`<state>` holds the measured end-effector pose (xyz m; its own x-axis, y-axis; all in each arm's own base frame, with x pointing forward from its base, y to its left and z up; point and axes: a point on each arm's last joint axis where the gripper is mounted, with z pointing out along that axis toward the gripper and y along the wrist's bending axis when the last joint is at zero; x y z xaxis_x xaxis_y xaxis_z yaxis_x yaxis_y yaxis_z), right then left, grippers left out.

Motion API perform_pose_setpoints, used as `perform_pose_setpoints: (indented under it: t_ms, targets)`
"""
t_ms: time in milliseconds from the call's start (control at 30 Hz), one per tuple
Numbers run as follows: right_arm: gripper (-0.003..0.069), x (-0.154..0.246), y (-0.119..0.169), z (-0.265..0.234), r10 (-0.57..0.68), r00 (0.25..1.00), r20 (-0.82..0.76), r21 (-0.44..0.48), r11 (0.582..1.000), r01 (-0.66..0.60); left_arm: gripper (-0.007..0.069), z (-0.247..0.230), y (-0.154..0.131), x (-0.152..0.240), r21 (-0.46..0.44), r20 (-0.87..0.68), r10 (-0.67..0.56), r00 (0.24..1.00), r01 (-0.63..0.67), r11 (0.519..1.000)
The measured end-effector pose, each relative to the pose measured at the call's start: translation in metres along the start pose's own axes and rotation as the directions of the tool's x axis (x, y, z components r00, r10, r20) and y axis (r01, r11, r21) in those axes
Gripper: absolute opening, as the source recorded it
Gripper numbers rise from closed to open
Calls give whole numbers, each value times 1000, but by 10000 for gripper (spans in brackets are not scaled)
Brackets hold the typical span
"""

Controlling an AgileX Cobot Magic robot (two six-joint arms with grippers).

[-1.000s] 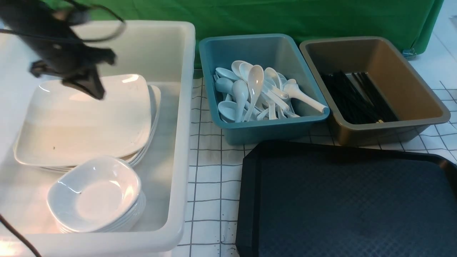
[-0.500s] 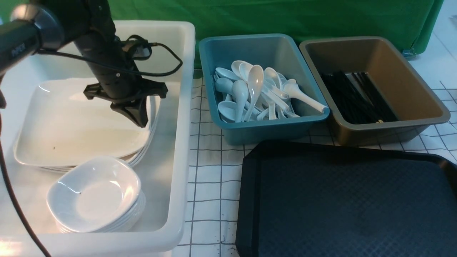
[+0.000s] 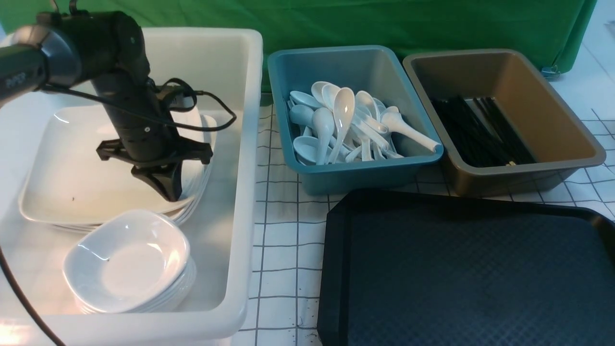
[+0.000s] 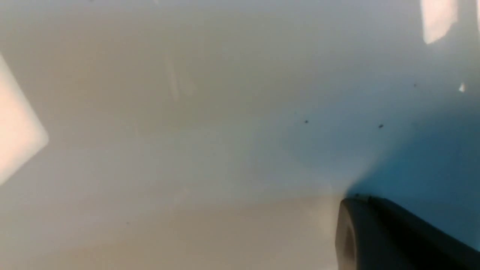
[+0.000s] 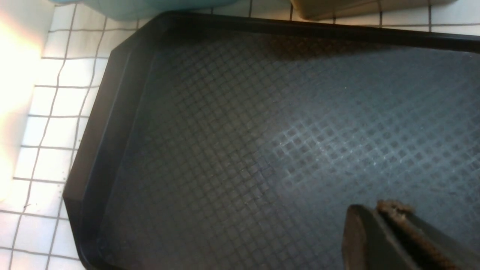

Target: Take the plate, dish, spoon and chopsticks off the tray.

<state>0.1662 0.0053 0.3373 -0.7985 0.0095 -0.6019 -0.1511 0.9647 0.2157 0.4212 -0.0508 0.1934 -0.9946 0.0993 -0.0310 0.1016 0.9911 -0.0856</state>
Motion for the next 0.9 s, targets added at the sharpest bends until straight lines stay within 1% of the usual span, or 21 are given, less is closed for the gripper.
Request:
perform_pose_setpoints:
  t_ms: [133, 300, 467, 633, 800, 900]
  targets:
    - [90, 0, 0, 0, 0, 1000, -4, -1, 1000, 0, 20, 0, 3, 2, -39, -12, 16, 1000, -16, 999]
    - [92, 0, 0, 0, 0, 1000, -4, -1, 1000, 0, 22, 0, 4, 2, -44, -12, 18, 1000, -19, 999]
    - [94, 0, 0, 0, 0, 1000, 0, 0, 1000, 0, 27, 0, -1, -1, 8, 21, -15, 1000, 15, 1000]
    - [94, 0, 0, 0, 0, 1000, -1, 0, 1000, 0, 28, 0, -2, 0, 14, 9, -12, 1000, 12, 1000]
    - [94, 0, 0, 0, 0, 1000, -5, -2, 1000, 0, 31, 1, 1, 2, -11, 0, 2, 1000, -2, 1000]
    - [94, 1, 0, 0, 0, 1000, -9, -3, 1000, 0, 32, 4, 6, 9, -58, -23, 20, 1000, -21, 998]
